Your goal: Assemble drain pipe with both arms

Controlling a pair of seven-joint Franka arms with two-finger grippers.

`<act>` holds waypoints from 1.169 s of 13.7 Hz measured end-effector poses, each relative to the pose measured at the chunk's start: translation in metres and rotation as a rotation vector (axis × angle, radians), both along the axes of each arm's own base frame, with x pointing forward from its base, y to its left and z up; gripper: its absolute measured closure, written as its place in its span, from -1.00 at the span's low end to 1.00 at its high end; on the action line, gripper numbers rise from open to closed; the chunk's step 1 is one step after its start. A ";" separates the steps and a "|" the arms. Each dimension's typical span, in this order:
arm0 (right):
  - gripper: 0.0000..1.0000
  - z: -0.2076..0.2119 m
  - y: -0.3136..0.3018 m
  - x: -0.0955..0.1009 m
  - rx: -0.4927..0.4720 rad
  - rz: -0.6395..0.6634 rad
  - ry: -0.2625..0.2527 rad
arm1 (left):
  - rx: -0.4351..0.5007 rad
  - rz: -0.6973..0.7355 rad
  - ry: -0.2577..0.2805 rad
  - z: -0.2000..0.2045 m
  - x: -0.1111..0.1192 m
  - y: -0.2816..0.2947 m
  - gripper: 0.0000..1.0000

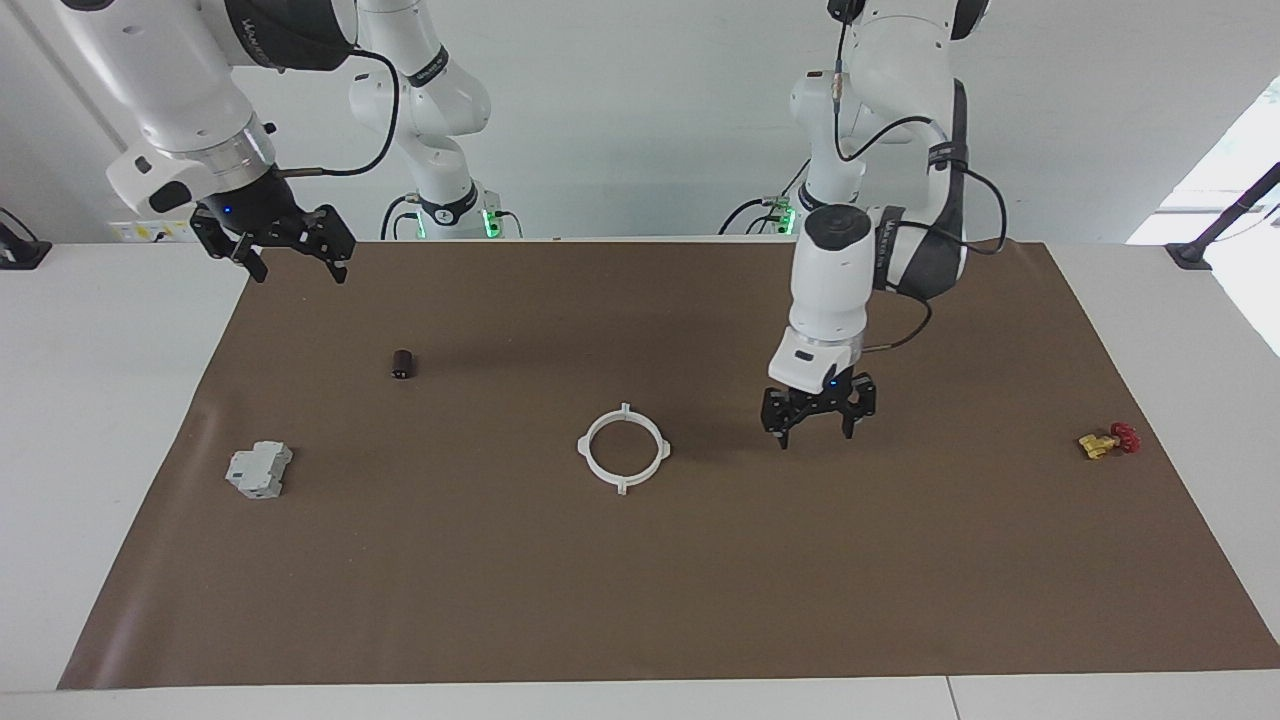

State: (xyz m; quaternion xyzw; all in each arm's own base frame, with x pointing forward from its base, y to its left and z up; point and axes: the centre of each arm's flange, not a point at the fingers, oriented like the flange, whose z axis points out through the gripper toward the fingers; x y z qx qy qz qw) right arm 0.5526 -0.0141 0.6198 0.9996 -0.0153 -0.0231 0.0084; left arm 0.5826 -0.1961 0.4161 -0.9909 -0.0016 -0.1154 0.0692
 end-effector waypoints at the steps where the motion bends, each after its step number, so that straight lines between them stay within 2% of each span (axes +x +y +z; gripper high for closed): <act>1: -1.00 0.000 0.000 0.000 0.000 0.000 0.000 | 0.013 -0.005 0.019 0.010 -0.001 0.018 -1.00; 5: -1.00 0.000 0.000 0.000 0.004 0.000 0.000 | -0.101 -0.002 0.072 0.057 -0.003 0.094 -1.00; 8: -1.00 0.000 0.000 0.000 0.032 -0.006 -0.001 | -0.116 -0.015 0.101 0.099 -0.010 0.147 -1.00; 13: -1.00 0.000 -0.002 0.000 0.033 -0.010 -0.001 | -0.139 -0.018 0.118 0.171 -0.012 0.178 -1.00; 16: -1.00 0.000 -0.002 0.000 0.033 -0.011 -0.001 | -0.156 0.000 0.153 0.203 -0.016 0.188 -1.00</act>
